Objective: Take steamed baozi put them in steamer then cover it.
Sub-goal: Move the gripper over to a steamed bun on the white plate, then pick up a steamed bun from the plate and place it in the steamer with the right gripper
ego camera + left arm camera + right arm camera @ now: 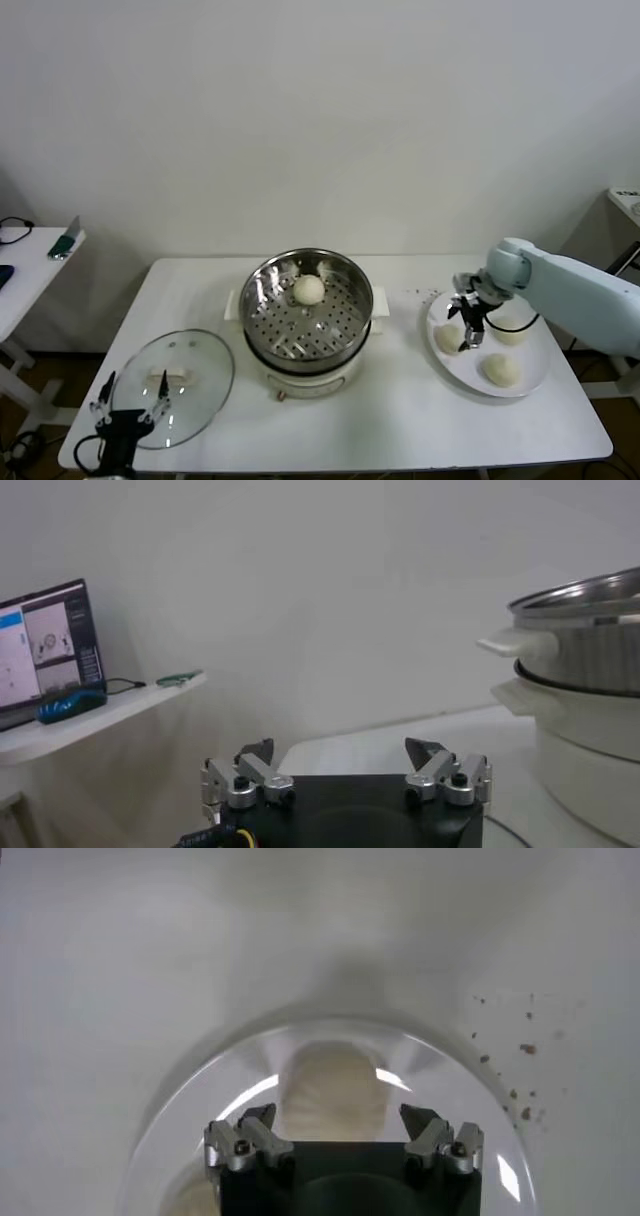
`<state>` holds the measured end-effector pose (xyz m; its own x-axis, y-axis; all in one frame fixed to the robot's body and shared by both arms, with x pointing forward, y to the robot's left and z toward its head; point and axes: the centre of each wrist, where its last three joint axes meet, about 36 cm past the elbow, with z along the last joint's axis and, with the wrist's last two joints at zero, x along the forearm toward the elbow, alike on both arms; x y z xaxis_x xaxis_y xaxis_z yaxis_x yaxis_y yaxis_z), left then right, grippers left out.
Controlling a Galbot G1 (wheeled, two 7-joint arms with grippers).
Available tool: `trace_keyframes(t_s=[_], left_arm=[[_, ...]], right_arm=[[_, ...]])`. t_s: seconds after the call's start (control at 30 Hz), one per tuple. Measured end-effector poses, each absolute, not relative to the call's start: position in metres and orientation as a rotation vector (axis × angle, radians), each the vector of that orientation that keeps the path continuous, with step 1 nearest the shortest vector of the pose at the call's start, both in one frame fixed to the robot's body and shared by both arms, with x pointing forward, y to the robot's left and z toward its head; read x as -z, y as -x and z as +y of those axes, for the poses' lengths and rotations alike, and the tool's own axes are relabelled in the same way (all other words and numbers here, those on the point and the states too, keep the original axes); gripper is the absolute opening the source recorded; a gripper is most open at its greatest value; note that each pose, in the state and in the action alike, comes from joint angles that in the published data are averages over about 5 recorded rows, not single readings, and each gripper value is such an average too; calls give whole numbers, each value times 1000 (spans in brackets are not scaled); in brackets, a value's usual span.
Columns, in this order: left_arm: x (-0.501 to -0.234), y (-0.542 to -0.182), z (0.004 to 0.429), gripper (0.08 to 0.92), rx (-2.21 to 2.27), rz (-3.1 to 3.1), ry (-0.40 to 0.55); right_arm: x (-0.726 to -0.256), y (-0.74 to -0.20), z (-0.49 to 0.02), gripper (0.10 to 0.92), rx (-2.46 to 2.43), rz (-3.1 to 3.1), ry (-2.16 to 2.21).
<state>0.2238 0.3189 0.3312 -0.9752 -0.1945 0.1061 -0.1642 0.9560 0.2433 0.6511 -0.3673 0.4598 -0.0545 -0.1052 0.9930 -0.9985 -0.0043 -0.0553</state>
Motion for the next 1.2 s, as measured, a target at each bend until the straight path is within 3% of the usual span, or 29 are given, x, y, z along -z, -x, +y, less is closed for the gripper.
trace_keyframes(t_s=[0.27, 0.53, 0.8, 1.0, 1.2], left_arm=[[-326, -223, 320, 823, 359, -2965, -276], [-325, -223, 321, 823, 361, -2962, -281], [-323, -222, 321, 823, 359, -2957, -283], [-324, -222, 319, 823, 354, -2960, -272], [-326, -224, 315, 823, 352, -2969, -253]], right_arm=[[-449, -657, -366, 815, -1188, -1321, -1264], [-450, -660, -369, 736, -1180, -1315, -1266], [-462, -662, -375, 721, -1186, -1324, -1254], [-495, -671, -370, 721, -1205, -1363, -1249], [-565, -689, -342, 721, -1240, -1439, -1274]])
